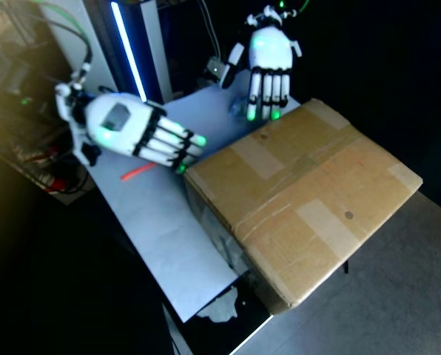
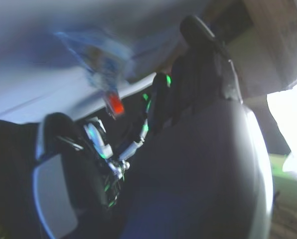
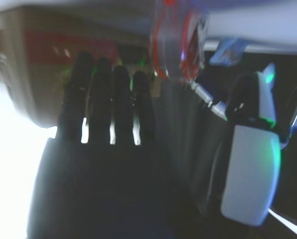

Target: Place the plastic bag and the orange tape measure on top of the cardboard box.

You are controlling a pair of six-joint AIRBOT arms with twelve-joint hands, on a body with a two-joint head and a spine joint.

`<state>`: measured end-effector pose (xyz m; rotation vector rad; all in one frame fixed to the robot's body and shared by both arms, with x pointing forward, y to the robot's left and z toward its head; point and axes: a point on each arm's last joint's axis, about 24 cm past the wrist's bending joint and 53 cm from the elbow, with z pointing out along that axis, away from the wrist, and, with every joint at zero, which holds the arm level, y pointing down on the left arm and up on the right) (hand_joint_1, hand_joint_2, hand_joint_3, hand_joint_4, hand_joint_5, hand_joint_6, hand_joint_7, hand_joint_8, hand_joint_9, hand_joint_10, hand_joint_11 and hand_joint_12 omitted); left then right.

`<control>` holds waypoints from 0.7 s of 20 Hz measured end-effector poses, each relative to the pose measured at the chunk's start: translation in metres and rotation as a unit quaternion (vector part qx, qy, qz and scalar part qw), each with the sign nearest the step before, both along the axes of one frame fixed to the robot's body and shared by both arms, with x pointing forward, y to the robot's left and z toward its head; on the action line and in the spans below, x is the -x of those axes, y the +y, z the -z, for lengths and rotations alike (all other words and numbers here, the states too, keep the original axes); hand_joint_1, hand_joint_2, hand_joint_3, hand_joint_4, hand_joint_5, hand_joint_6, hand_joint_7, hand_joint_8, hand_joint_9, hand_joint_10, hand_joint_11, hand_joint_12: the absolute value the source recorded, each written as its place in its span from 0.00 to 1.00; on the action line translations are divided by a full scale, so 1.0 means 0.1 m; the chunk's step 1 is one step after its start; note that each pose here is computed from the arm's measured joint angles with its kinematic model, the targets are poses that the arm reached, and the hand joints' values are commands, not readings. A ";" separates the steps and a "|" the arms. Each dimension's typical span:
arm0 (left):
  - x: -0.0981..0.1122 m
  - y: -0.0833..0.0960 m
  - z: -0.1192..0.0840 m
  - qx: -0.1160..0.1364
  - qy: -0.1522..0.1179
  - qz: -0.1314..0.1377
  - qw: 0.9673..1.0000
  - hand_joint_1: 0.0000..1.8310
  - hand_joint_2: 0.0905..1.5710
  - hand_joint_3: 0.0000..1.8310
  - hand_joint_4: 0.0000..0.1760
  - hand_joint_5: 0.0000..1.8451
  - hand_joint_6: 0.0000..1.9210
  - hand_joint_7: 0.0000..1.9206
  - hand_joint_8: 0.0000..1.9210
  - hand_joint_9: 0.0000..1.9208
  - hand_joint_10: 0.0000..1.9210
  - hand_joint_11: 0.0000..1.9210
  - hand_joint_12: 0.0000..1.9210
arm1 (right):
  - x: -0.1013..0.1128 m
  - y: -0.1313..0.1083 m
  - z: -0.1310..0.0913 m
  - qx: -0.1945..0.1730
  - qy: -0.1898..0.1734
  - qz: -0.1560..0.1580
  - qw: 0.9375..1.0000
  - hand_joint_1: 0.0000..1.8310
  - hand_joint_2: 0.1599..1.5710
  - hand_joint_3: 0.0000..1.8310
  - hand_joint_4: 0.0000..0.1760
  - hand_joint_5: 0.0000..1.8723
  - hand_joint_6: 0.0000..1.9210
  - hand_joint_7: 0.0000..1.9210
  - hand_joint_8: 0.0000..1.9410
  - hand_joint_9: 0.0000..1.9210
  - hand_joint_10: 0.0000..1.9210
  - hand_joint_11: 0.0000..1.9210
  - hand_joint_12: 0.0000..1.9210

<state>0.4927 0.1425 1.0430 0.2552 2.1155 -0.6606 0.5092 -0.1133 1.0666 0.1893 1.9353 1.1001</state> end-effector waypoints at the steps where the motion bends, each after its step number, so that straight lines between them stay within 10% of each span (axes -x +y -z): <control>1: -0.01 0.01 0.02 0.002 0.003 -0.005 1.000 0.34 0.56 0.00 0.49 0.08 0.00 0.03 0.00 0.03 0.00 0.00 0.50 | 0.01 0.01 0.04 0.003 0.006 -0.002 1.000 0.31 0.51 0.00 0.00 0.20 0.03 0.18 0.00 0.04 0.35 0.00 0.74; 11: -0.10 0.03 0.17 0.012 0.000 -0.021 1.000 0.38 0.53 0.00 0.27 0.14 0.01 0.07 0.01 0.07 0.01 0.00 0.57 | -0.02 0.06 0.23 0.011 0.018 -0.010 1.000 0.38 0.49 0.00 0.00 0.23 0.04 0.22 0.01 0.13 0.29 0.00 0.79; 14: -0.09 0.06 0.20 0.009 0.002 -0.024 1.000 0.35 0.57 0.00 0.00 0.24 0.02 0.19 0.03 0.15 0.04 0.00 0.66 | -0.04 0.09 0.26 0.010 0.019 -0.013 1.000 0.45 0.50 0.00 0.00 0.26 0.07 0.25 0.02 0.11 0.36 0.00 0.77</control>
